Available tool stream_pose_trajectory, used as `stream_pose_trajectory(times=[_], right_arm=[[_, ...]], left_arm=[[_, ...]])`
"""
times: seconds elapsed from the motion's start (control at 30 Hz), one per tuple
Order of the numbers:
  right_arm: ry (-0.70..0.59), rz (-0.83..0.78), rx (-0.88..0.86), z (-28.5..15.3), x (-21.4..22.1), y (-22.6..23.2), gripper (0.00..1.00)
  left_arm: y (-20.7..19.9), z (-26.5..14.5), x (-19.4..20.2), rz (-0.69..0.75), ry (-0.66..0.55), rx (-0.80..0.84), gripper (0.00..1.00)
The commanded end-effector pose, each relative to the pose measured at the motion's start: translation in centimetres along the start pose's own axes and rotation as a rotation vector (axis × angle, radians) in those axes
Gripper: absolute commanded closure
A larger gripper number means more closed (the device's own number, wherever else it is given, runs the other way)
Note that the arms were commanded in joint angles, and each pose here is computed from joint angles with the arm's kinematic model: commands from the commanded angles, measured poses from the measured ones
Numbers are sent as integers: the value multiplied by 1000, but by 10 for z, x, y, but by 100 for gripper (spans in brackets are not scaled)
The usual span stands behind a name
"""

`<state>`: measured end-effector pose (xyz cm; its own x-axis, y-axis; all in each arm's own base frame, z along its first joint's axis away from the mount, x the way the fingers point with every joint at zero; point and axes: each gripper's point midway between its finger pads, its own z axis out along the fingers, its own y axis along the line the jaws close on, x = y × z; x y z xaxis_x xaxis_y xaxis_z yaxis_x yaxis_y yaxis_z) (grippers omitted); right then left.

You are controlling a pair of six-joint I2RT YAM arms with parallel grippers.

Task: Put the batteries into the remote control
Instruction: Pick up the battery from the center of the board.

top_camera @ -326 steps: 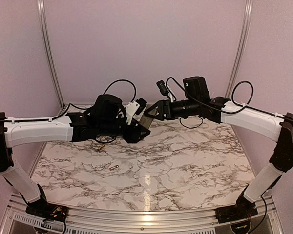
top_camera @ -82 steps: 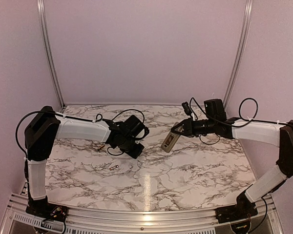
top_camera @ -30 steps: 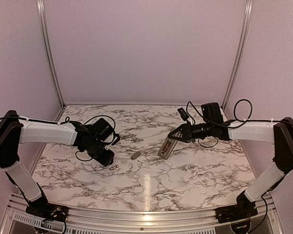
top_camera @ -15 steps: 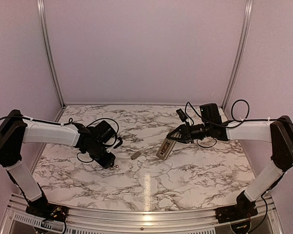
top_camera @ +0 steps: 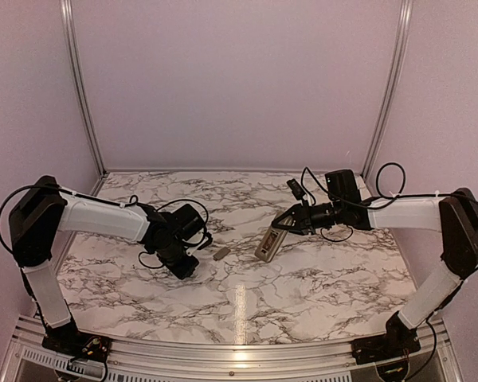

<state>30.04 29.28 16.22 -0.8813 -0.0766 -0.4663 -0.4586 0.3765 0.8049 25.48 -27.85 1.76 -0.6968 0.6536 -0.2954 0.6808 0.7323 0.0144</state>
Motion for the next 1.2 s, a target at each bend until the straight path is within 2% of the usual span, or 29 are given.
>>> stream_pose_trajectory(times=[0.0,0.07,0.17,0.37,0.53,0.83,1.17], right_arm=[[-2,-28,-23,2,-4,7,100],[-4,-29,-20,2,-4,6,100],[-5,-28,-18,2,-4,6,100],[-7,-29,-21,2,-3,6,100],[-4,-24,-19,3,-1,4,100],[13,63,-37,17,12,-5,100],[103,167,-70,55,33,2,100]], left_arm=[[3,6,4,-11,64,-53,86],[1,8,6,-49,84,-48,94],[-4,3,0,-141,74,-9,100],[-17,-13,-23,-386,-13,133,100],[-20,-21,-32,-476,-42,166,100],[-40,-79,-62,-350,-244,326,100],[-83,-108,-69,-256,-289,446,100]])
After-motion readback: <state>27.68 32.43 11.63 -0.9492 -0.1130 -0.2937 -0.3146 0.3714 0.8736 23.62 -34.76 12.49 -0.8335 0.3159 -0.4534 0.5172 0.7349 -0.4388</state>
